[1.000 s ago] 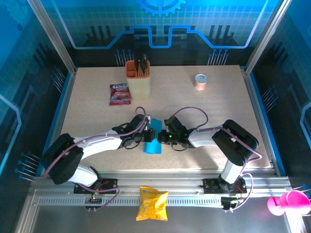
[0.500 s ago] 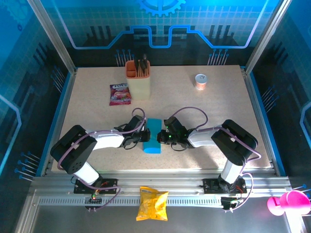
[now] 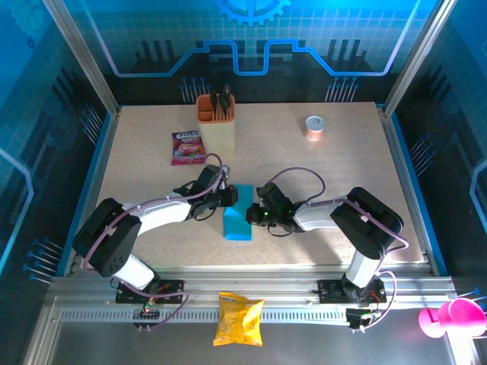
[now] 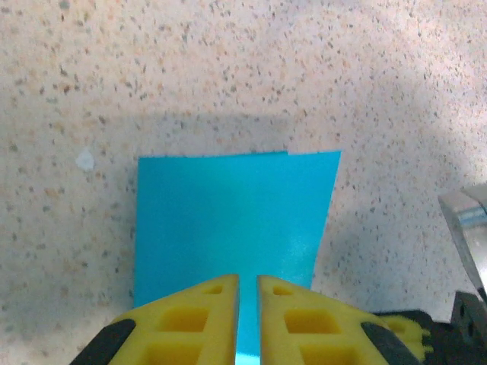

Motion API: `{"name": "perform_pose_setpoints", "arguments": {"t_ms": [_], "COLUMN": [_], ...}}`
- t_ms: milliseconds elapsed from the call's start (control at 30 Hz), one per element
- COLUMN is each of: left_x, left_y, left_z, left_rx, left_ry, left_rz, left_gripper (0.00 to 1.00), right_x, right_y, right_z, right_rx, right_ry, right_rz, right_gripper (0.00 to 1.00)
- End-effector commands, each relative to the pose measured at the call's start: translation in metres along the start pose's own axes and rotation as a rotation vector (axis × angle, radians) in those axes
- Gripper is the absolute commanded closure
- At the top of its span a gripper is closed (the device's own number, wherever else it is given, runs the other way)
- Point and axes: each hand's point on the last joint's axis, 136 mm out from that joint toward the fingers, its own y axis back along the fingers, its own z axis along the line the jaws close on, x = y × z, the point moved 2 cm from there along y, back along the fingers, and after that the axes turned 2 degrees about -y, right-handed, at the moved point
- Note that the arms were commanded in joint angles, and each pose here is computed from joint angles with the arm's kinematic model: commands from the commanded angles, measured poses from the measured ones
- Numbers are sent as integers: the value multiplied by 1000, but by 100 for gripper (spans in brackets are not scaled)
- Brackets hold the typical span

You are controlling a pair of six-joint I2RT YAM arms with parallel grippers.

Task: Fold a paper plane with a square sheet of paper (pick it up from the middle)
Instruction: First fold in half a square sheet of paper at the center of the table.

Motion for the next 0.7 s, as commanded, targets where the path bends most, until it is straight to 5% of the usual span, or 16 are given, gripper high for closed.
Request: {"name": "perform_pose_setpoints", "arguments": {"t_ms": [0,333,667], "left_x": [12,36,-20], "left_y": [-14,-31,-10], "left_z": [13,43,12], "left_rx": [-12,-63,-8], "left_ry": [-3,79,41], "left_rz": [63,99,-10], "left_gripper": [86,90,88], "right_x": [47,49,49], "right_y": [-5,-7,-8], "right_z": [-62,-62,-62], "right_rx": [243,246,247], "right_ry": [-14,-8,-4], "right_rz": [141,147,151], "right_gripper": [100,100,100]}}
